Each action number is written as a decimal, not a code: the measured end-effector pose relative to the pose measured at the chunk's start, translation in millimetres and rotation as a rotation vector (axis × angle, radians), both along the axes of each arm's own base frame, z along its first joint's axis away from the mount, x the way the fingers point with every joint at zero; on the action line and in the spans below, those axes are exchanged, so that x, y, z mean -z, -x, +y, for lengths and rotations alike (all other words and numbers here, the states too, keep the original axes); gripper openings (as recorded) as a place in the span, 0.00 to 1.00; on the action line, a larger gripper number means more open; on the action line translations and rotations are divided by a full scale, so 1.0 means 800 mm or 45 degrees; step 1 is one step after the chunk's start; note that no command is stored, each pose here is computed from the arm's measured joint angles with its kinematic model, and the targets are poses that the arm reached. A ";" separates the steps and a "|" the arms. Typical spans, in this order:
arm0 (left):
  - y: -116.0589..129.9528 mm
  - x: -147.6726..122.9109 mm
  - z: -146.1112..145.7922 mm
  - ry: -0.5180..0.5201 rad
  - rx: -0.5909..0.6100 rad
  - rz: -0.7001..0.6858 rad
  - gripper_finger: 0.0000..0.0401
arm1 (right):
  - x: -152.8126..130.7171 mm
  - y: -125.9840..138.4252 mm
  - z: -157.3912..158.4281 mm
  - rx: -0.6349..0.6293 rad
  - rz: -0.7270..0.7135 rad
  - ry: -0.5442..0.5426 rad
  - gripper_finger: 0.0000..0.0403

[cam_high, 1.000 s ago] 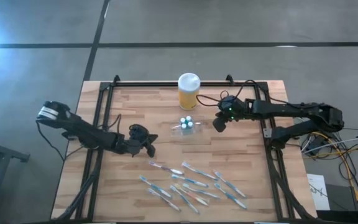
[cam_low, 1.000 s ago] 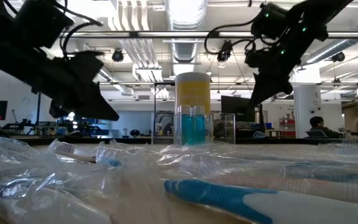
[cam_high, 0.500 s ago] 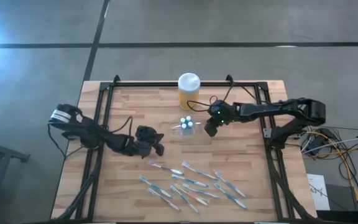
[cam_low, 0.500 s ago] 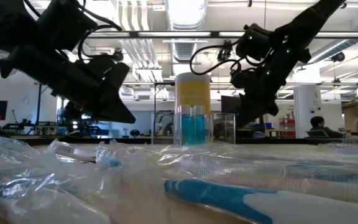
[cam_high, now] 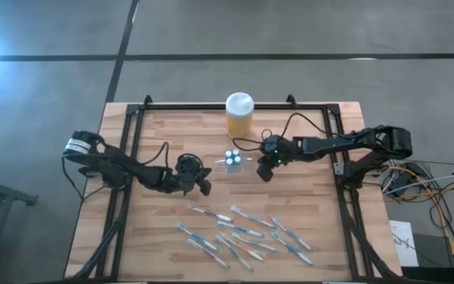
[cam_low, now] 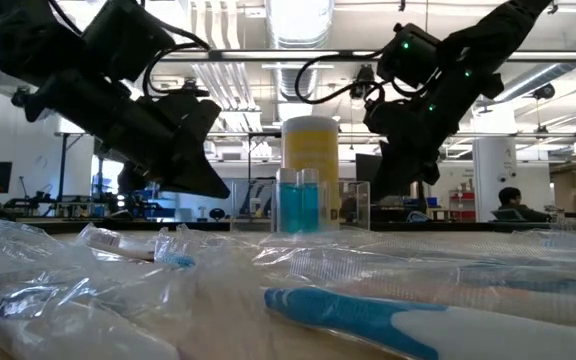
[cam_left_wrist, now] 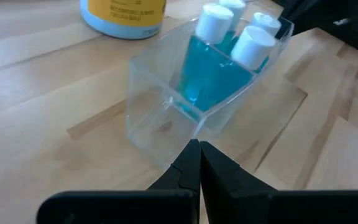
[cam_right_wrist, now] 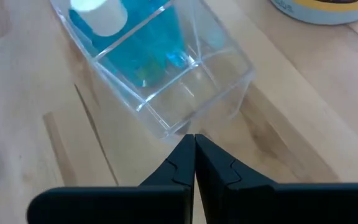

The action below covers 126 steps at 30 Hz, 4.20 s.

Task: Pick & Place toothbrushing station
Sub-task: Adjust the transparent organizer, then put the purple toothbrush into the transparent organizer

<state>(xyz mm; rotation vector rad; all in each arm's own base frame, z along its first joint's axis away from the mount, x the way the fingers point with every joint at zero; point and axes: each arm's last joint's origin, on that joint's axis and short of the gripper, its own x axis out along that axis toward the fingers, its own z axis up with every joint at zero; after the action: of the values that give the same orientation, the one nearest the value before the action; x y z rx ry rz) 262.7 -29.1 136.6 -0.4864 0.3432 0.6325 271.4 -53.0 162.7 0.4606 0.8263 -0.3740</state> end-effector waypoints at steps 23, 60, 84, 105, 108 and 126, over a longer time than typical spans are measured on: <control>-0.005 -0.005 0.007 -0.048 0.211 0.092 0.01 | -0.001 0.004 0.014 -0.066 0.047 0.006 0.02; -0.028 -0.082 -0.101 -0.212 1.256 0.923 0.59 | -0.012 0.059 0.108 -0.405 -0.674 0.331 0.28; -0.053 -0.015 -0.101 -0.170 1.295 1.314 0.52 | -0.020 0.055 0.108 -0.411 -0.730 0.355 0.32; -0.060 -0.055 -0.100 -0.584 1.166 1.557 0.02 | -0.023 0.054 0.108 -0.407 -0.768 0.359 0.30; -0.058 -0.077 -0.107 -0.796 1.119 1.660 0.01 | -0.025 0.054 0.108 -0.386 -0.784 0.327 0.32; -0.071 -0.158 -0.140 -2.094 0.691 1.971 0.01 | -0.098 0.013 0.113 -0.429 -0.916 0.119 0.58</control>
<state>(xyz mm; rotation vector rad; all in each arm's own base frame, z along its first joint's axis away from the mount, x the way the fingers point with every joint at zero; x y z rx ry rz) 319.6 -141.3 263.0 1.7541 1.1529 0.4381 260.8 37.3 241.0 0.3241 0.1738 0.0757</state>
